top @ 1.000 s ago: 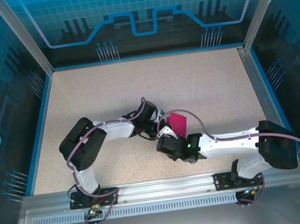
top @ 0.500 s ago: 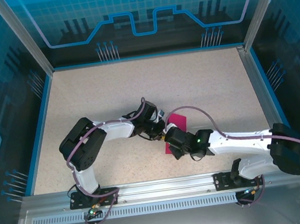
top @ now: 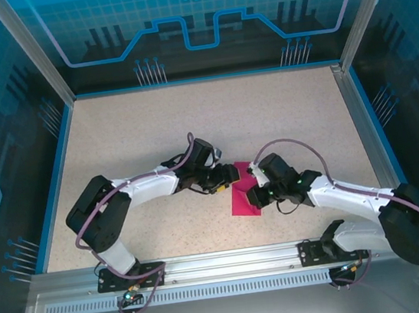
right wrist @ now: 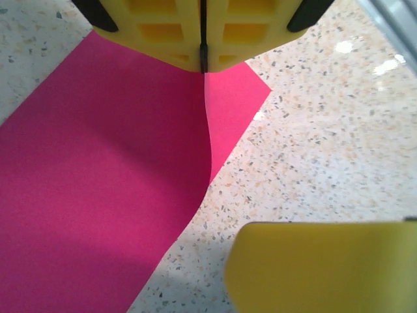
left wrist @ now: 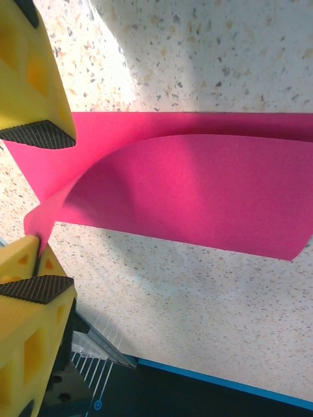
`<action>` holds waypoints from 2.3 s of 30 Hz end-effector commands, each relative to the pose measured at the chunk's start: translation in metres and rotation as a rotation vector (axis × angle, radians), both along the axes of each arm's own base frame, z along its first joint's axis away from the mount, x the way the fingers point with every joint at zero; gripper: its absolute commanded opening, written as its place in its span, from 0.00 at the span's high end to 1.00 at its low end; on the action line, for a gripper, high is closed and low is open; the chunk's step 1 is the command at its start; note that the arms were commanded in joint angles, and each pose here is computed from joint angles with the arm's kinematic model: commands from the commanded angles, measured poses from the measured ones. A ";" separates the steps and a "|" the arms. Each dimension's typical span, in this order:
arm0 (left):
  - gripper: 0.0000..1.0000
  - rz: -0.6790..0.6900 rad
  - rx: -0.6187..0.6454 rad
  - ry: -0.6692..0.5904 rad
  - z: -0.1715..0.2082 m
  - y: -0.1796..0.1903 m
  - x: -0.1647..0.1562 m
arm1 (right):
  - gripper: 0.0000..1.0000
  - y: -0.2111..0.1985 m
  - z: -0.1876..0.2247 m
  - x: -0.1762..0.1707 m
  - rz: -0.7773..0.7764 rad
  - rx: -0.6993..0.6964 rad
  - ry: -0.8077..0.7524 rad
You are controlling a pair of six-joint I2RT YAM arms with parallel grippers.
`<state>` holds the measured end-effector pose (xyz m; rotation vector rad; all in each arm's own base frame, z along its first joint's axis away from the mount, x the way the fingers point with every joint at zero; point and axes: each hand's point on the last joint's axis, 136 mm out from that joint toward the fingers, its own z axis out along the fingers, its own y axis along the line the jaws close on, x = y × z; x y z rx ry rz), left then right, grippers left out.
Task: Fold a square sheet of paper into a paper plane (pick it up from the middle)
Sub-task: Fold the triangle a second time at the center of the table.
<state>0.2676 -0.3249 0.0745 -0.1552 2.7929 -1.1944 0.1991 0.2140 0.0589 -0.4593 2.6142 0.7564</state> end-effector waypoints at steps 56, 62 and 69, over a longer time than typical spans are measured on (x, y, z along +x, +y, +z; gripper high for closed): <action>0.66 -0.100 0.075 0.016 -0.019 -0.024 -0.029 | 0.87 -0.033 -0.032 0.034 -0.077 -0.120 0.201; 0.67 -0.104 0.072 0.018 -0.018 -0.026 -0.028 | 0.86 -0.032 -0.035 0.036 -0.070 -0.129 0.206; 0.69 -0.107 0.062 0.021 -0.018 -0.029 -0.029 | 0.86 -0.032 -0.037 0.037 -0.065 -0.135 0.208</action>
